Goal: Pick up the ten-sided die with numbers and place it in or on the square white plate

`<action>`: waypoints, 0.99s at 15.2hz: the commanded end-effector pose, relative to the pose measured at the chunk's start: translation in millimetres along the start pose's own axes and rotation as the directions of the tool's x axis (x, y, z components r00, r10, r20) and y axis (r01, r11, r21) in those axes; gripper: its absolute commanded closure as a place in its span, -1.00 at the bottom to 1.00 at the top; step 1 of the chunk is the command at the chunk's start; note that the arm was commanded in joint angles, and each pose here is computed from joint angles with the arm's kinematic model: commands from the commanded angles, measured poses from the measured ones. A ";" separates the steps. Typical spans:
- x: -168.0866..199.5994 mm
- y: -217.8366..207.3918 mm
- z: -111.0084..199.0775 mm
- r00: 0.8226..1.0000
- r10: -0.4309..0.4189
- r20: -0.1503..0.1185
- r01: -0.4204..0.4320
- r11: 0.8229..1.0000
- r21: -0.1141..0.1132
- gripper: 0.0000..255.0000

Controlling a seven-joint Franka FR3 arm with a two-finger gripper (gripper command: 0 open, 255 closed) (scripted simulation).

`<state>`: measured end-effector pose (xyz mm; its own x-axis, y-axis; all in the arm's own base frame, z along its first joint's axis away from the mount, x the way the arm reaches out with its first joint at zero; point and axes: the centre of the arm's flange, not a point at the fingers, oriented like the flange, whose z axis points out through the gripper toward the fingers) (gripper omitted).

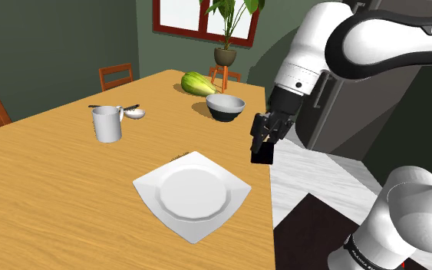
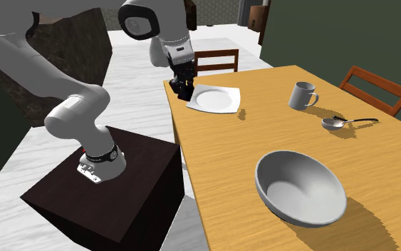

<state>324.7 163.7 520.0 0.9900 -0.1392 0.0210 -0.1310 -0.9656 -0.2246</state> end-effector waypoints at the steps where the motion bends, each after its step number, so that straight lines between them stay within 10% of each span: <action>1: 6.3 -22.4 2.4 1.000 0.000 0.000 0.000 1.000 0.000 1.00; 15: 47.9 -167.3 40.9 1.000 0.000 0.000 0.000 1.000 0.000 1.00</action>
<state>395.3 324.7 522.5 0.9901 -0.1391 0.0206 -0.1310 -0.9657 -0.2243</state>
